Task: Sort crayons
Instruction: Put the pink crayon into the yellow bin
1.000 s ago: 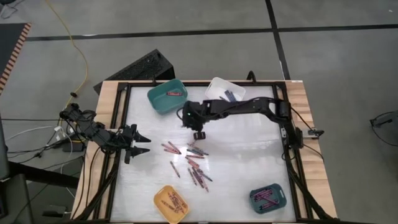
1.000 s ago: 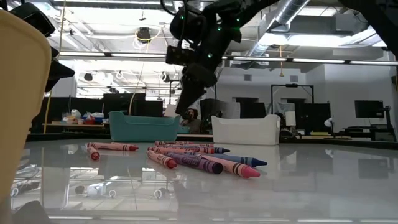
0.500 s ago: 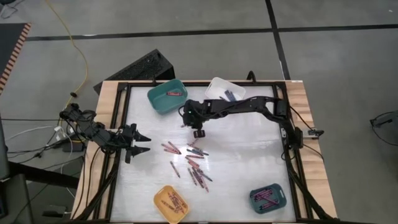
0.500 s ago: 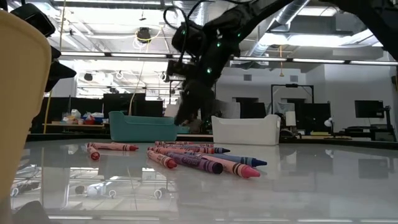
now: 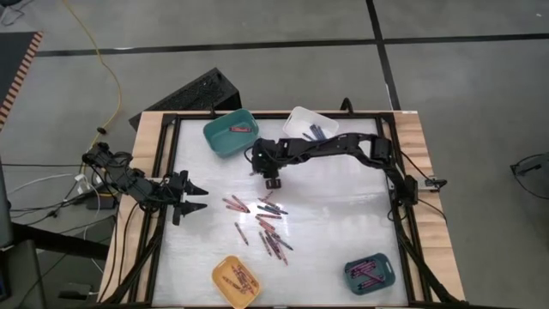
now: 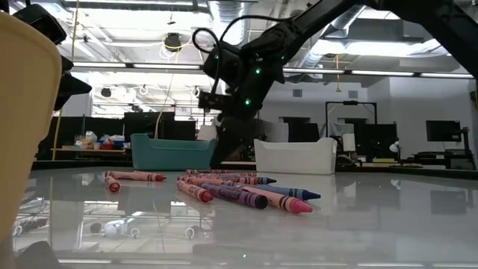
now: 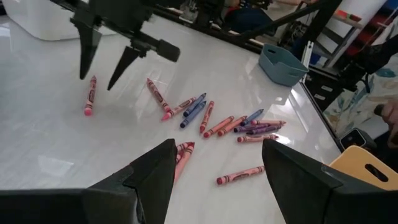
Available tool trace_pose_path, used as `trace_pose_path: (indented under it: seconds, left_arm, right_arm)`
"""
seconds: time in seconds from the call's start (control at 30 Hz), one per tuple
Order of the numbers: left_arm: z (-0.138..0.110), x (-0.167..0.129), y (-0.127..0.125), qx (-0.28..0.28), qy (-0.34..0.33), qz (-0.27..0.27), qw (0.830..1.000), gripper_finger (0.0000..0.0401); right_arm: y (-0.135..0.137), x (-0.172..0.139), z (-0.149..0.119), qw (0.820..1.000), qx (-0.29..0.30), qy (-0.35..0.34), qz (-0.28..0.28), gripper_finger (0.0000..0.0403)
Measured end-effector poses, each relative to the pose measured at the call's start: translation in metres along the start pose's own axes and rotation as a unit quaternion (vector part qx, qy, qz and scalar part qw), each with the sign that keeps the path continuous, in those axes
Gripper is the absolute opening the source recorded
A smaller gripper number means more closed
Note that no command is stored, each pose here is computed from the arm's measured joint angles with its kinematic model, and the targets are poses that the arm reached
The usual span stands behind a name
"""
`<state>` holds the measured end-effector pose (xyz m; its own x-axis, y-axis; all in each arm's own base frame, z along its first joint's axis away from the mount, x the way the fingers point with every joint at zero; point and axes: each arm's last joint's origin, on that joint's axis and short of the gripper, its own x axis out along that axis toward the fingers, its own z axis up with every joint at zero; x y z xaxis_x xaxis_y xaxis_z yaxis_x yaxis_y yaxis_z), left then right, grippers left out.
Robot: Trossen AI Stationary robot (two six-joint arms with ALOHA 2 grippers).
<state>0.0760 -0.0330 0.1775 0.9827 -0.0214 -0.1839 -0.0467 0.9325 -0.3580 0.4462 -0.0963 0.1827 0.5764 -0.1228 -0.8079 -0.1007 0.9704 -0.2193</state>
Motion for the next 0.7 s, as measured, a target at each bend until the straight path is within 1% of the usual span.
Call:
trace_pose_path:
  seconds: [0.23,0.6,0.7]
  left_arm:
    - [0.0,0.0,0.0,0.0,0.0,0.0,1.0,0.0228]
    - [0.0,0.0,0.0,0.0,0.0,0.0,1.0,0.0228]
    - [0.0,0.0,0.0,0.001,0.0,0.0,1.0,0.0228]
  right_arm:
    - [-0.0106,0.0002,-0.0047,0.999,0.032,-0.001,0.004,0.0166]
    - [-0.0104,0.0002,-0.0054,0.999,0.034,0.002,0.007,0.0166]
    - [-0.0103,0.0002,-0.0057,0.999,0.047,0.003,0.008,0.0166]
